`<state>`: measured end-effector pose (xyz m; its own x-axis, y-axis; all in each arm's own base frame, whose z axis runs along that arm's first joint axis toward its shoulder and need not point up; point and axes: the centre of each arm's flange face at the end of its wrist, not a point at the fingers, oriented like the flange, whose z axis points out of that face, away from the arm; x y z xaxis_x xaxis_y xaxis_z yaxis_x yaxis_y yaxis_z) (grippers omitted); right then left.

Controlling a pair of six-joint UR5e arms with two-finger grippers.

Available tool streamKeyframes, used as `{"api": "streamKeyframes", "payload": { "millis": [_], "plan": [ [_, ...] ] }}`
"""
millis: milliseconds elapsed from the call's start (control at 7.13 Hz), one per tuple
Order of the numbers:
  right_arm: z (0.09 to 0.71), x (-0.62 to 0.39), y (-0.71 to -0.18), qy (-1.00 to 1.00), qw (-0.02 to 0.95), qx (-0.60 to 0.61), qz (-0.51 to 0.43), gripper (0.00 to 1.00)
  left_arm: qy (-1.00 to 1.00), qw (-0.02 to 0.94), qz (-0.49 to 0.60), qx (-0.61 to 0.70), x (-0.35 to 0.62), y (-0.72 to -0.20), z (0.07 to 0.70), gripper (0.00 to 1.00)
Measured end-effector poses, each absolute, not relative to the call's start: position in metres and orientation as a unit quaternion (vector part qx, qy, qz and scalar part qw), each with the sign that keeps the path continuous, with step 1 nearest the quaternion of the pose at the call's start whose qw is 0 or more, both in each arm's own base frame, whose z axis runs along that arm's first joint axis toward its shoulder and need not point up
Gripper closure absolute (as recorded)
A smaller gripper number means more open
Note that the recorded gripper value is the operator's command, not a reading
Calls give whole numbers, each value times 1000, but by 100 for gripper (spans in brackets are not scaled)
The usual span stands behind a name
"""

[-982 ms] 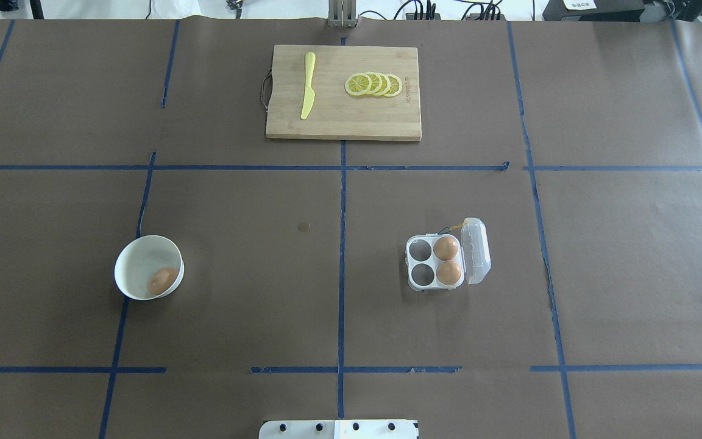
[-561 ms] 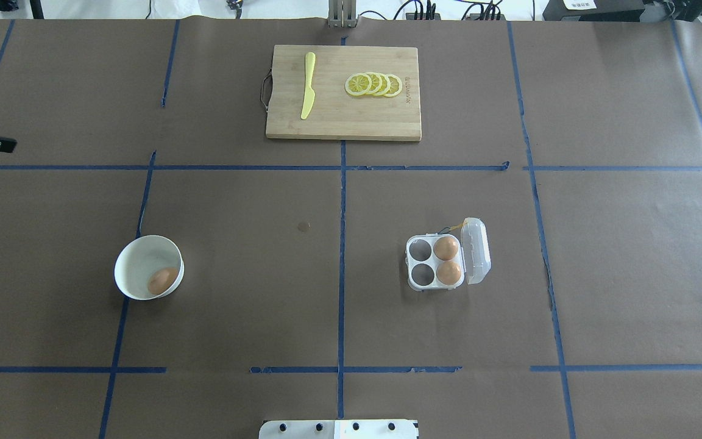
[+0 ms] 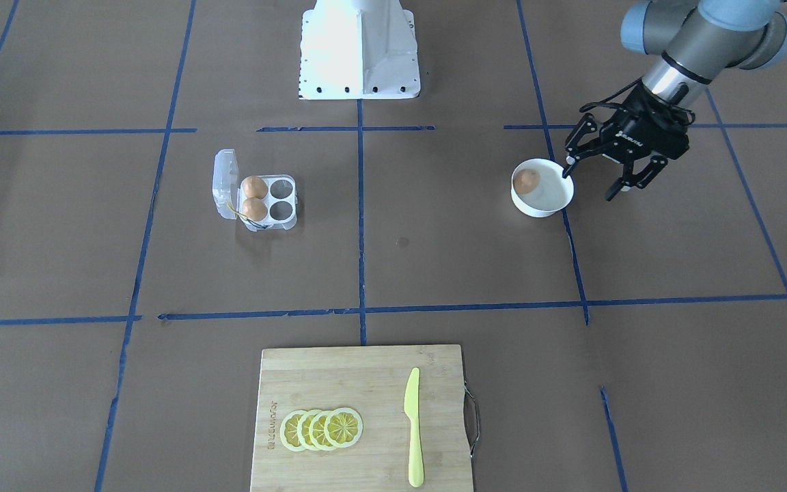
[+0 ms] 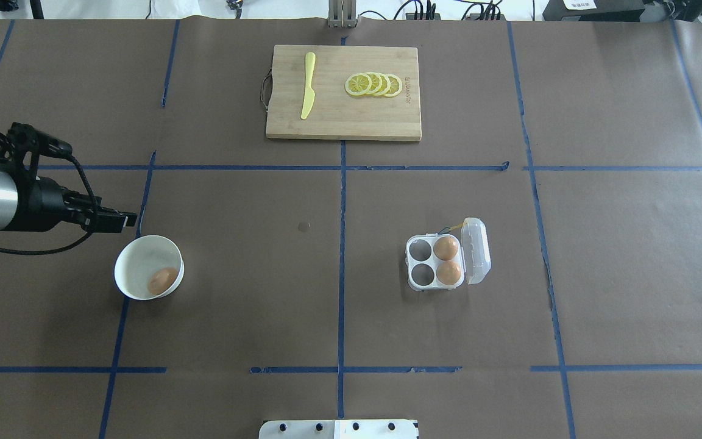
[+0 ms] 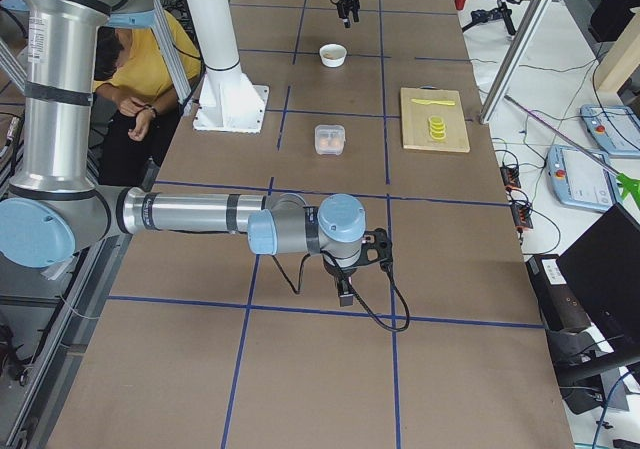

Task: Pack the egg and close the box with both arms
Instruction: 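Move the left gripper over the white bowl toward the brown egg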

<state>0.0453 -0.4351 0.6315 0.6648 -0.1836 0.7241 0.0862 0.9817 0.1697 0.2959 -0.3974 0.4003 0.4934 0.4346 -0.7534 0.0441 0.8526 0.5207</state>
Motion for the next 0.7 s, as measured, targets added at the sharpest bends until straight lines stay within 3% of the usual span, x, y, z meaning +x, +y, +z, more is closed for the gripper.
{"api": "streamKeyframes", "payload": {
  "millis": [701],
  "plan": [
    [633,45,-433,-403,910,59,-74,0,462,848,136,221,356,-354,435,26]
  ]
}}
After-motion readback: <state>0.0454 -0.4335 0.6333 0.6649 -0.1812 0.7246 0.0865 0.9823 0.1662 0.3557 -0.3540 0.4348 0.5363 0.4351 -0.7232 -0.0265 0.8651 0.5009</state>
